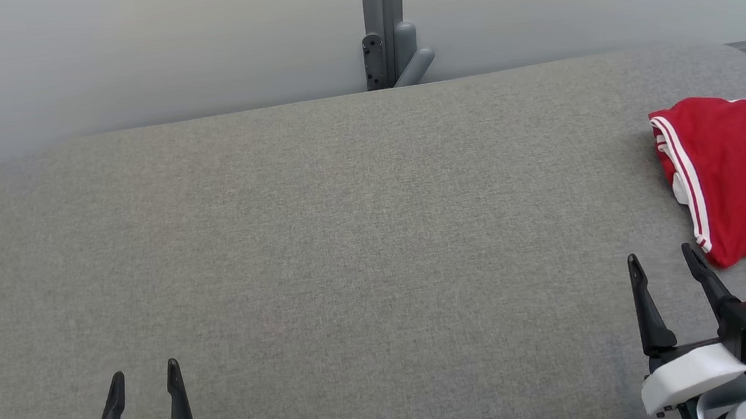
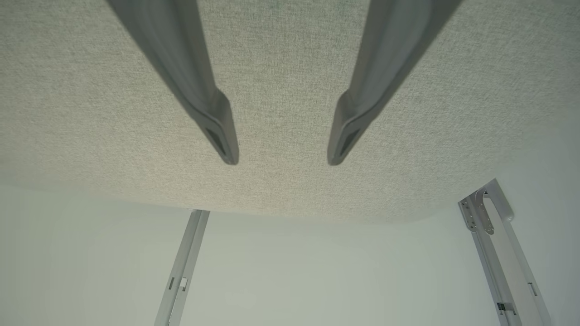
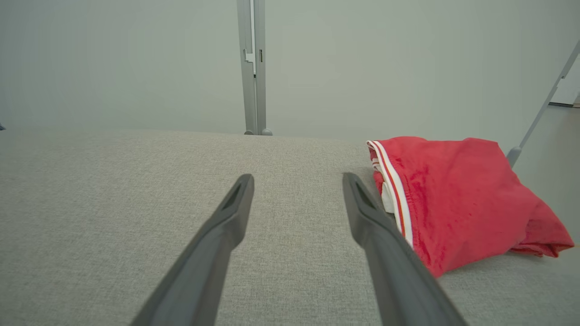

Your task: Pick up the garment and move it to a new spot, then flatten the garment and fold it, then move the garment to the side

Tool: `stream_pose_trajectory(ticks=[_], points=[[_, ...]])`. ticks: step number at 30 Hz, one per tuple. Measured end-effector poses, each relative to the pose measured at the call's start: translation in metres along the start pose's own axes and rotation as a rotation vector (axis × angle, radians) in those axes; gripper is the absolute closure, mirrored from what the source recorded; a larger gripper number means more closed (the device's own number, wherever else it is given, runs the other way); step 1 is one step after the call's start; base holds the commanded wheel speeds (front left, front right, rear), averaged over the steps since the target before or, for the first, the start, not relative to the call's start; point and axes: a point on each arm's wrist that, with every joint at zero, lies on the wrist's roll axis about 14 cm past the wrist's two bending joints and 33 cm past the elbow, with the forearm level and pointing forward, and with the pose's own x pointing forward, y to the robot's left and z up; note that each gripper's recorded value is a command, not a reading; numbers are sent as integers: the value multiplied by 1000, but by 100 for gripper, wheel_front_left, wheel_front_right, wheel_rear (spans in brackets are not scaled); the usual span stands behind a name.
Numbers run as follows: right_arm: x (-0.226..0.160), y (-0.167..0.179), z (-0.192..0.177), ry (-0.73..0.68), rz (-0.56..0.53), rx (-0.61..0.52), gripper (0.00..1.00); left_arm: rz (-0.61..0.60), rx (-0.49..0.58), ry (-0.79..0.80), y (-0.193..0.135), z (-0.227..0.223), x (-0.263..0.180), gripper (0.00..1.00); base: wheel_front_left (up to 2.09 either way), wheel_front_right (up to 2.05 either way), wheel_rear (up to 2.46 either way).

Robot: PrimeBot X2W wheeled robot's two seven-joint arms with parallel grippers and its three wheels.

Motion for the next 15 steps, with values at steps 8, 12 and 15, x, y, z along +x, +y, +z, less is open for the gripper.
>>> stream_pose_trajectory(ticks=[8,12,15], points=[[-5,-7,0,2,-19,-15,0,-4,0,-1,0,0,0,0,0,0,0],[-7,-7,-4,16,-19,-17,0,0,-1,-1,1,0,0,0,0,0,0],[-7,0,-9,30,-2,-7,0,3,-4,-1,2,0,0,0,0,0,0]])
